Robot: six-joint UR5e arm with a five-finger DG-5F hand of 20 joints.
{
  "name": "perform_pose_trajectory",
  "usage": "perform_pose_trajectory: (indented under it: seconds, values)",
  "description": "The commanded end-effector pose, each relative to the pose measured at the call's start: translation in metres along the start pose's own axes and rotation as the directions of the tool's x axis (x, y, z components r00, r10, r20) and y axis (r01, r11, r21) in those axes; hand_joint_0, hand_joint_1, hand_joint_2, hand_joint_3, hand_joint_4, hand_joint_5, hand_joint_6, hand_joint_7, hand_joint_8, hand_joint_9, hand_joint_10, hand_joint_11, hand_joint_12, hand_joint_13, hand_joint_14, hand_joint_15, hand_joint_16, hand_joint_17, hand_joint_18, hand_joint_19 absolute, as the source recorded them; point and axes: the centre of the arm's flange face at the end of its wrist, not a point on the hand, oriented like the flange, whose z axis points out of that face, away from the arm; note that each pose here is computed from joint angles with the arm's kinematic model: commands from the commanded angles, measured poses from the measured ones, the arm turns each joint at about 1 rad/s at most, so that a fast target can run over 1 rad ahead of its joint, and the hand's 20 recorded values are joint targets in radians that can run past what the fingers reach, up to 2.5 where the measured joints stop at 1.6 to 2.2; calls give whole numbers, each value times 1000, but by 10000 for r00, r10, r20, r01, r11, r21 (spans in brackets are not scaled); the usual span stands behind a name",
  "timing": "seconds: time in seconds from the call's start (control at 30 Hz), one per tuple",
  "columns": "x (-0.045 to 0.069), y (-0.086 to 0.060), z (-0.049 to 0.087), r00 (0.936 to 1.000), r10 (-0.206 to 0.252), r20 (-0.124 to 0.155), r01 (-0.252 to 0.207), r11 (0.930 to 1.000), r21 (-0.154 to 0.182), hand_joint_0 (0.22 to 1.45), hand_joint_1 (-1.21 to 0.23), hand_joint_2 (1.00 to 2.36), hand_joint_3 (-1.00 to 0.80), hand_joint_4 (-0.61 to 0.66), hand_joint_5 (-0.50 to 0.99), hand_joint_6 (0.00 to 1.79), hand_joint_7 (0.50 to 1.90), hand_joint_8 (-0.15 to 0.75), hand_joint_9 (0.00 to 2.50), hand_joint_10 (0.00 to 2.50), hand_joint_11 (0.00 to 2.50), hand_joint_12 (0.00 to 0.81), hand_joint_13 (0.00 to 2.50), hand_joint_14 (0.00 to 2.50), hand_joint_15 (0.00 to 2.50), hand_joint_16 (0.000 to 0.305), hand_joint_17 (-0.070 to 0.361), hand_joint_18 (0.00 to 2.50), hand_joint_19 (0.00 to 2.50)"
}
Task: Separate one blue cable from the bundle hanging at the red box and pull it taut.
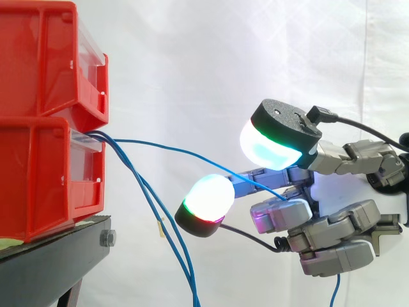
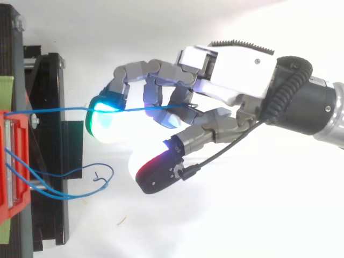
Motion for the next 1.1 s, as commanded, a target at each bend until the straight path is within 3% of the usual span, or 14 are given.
perform_pose_trajectory:
  seconds: [0.0,0.13,0.17,0.23,0.27,0.3,0.33,0.4,0.53,0.63,1.07]
  values:
    - [0,-1,0,10000,-60,4,60,10000,41,373,-694,1000,-500,146,-261,502,1048,363,84,2383,1119,536,1293,2500,783,79,177,2197,1491]
    - [0,-3,-1,10000,-72,-16,72,10000,67,362,-700,1000,-500,161,-258,502,1053,391,76,2500,1081,525,1317,2500,768,81,181,2217,1349]
    - [0,-5,-2,10000,-90,-23,90,9999,108,356,-699,1000,-500,163,-256,502,1055,401,73,2500,1105,515,1319,2500,790,244,183,2222,1294]
    - [-1,-6,-2,10000,-89,-7,89,9999,111,351,-704,1000,-500,163,-256,502,1057,403,53,2500,1167,499,1317,2500,802,245,184,2227,1218]
    - [-3,-6,-2,9999,-100,-12,100,9999,139,354,-732,1000,-500,121,-256,501,1060,398,30,2500,1231,496,1292,2500,823,239,179,2214,1214]
    - [-4,-7,-2,10000,-100,3,100,9998,142,379,-793,1000,-500,46,-258,502,1051,373,0,2500,1266,473,1164,2500,717,74,167,2142,1407]
    - [-4,-7,-2,10000,-100,3,100,9998,142,383,-817,1000,-500,26,-261,502,1046,369,0,2500,1282,471,1126,2500,739,75,168,2129,1461]
    - [-8,-7,-2,9999,-99,49,98,9998,150,418,-876,1000,-500,-56,-268,502,982,342,0,2500,1403,450,943,2500,728,71,159,2130,1952]
    - [-12,-8,-1,9999,-103,77,102,9998,169,439,-910,1000,-500,-78,-267,502,972,331,0,2500,1419,438,907,2500,718,68,153,2073,1924]
    - [-21,-9,1,9999,-52,159,50,9999,140,442,-908,1000,-500,-76,-266,503,972,329,0,2500,1417,435,908,2500,730,67,151,2069,1912]
    - [-34,-11,2,9982,475,362,-482,9987,181,408,-751,1000,-500,-22,-246,502,1002,360,0,2500,1305,455,1038,2500,695,71,159,2173,1852]
